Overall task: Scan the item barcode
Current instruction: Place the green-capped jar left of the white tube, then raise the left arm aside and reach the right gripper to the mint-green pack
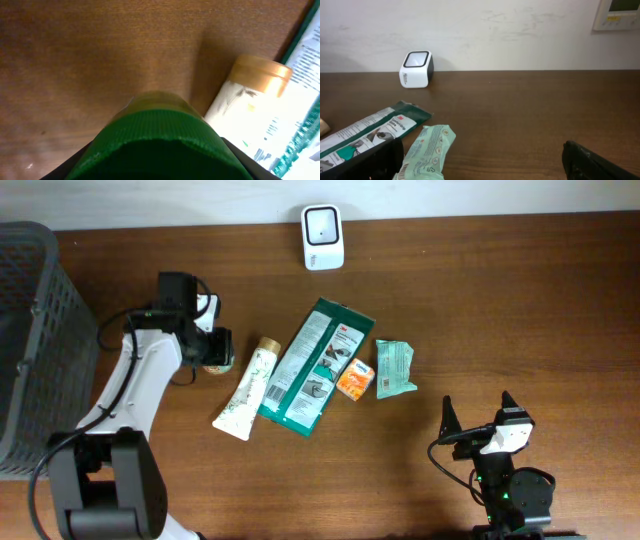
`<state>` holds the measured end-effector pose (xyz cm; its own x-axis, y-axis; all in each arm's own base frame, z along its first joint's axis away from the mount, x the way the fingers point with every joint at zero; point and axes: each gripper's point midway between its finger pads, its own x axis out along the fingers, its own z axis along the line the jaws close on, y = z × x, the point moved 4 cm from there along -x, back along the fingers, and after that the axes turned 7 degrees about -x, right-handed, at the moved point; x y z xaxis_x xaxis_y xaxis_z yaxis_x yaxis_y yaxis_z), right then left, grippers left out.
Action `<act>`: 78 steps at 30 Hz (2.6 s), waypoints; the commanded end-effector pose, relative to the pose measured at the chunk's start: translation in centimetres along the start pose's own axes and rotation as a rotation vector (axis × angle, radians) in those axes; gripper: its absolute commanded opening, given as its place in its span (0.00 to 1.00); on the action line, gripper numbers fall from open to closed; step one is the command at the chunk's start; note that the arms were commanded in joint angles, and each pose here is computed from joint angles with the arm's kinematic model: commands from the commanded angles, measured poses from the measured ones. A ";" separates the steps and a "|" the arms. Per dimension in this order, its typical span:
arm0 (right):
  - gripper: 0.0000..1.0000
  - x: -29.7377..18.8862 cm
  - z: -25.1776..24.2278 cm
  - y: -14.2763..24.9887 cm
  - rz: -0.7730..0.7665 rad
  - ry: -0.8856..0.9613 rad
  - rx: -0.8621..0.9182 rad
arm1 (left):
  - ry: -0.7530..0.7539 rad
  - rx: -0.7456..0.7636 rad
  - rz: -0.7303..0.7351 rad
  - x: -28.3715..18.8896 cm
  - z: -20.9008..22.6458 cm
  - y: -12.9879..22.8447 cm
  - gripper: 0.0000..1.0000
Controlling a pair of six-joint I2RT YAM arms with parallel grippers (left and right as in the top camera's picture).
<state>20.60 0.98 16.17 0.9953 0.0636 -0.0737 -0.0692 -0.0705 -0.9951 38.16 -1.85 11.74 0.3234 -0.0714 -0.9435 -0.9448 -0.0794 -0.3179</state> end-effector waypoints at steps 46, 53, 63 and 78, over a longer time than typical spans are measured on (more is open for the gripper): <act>0.98 -1.0 1.3 -5.9 -0.087 -0.119 0.078 | 0.126 0.111 -0.324 -20.5 3.9 -8.7 0.99; 0.98 2.1 1.7 -14.8 0.343 -0.230 0.045 | 0.126 0.111 -0.324 -20.5 3.9 -8.7 0.99; 0.98 16.1 8.6 -12.3 0.632 -0.726 0.215 | 0.126 0.111 -0.324 -20.5 3.9 -8.7 0.99; 0.13 20.9 13.9 7.6 1.249 -0.385 0.011 | 0.126 0.111 -0.324 -20.5 3.9 -8.7 0.99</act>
<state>39.29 16.47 7.18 0.1718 0.2940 -0.9403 -0.9168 -0.3016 -0.2618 39.65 4.43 32.79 0.5908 -0.1709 -0.7885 -0.8026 -0.0245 -0.5961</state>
